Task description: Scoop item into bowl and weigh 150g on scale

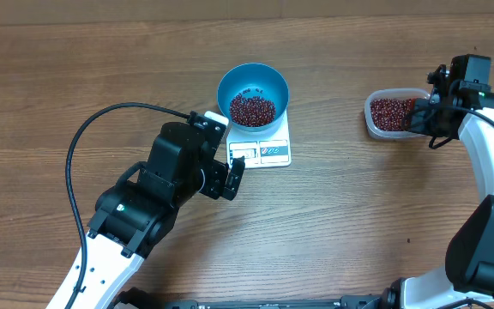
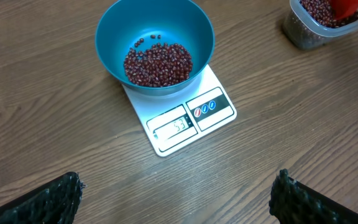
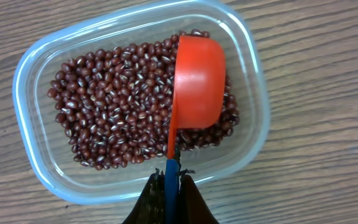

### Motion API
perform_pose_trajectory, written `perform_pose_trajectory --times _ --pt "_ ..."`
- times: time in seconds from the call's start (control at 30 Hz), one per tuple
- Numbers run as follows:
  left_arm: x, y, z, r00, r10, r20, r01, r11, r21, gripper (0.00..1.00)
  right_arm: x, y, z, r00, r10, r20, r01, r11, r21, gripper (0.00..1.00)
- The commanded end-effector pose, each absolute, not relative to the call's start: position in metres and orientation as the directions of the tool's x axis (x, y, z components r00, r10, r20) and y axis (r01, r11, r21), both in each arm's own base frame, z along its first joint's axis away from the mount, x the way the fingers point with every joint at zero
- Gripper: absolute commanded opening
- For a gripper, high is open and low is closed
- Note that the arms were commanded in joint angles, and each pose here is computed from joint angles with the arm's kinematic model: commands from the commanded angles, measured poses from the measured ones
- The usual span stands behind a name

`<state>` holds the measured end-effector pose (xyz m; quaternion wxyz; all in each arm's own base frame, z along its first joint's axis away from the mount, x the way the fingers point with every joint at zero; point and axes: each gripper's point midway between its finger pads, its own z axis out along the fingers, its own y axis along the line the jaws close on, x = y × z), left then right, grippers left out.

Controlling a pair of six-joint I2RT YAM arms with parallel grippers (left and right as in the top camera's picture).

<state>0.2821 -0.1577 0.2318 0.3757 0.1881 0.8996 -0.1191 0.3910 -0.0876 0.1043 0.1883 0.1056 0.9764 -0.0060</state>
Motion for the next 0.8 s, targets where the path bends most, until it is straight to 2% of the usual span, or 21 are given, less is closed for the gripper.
perform_pose_trajectory --times 0.0,0.17,0.3,0.77 --pt "0.283 -0.154 0.229 -0.649 0.253 -0.718 0.421 0.905 -0.062 1.0 0.396 -0.085 0.098 -0.913 0.205 -0.354 0.198 0.979 0.057 0.04" --pt "0.283 -0.154 0.229 -0.649 0.253 -0.718 0.421 0.905 -0.062 1.0 0.397 -0.079 0.099 -0.912 0.204 -0.355 0.186 0.979 0.085 0.04" --pt "0.283 -0.154 0.229 -0.649 0.253 -0.718 0.421 0.905 -0.062 1.0 0.4 -0.062 0.101 -0.919 0.152 -0.364 0.099 0.982 0.16 0.04" --pt "0.283 -0.154 0.229 -0.649 0.253 -0.718 0.421 0.905 -0.062 0.99 0.398 -0.047 0.102 -0.925 0.13 -0.358 0.047 0.972 0.23 0.04"
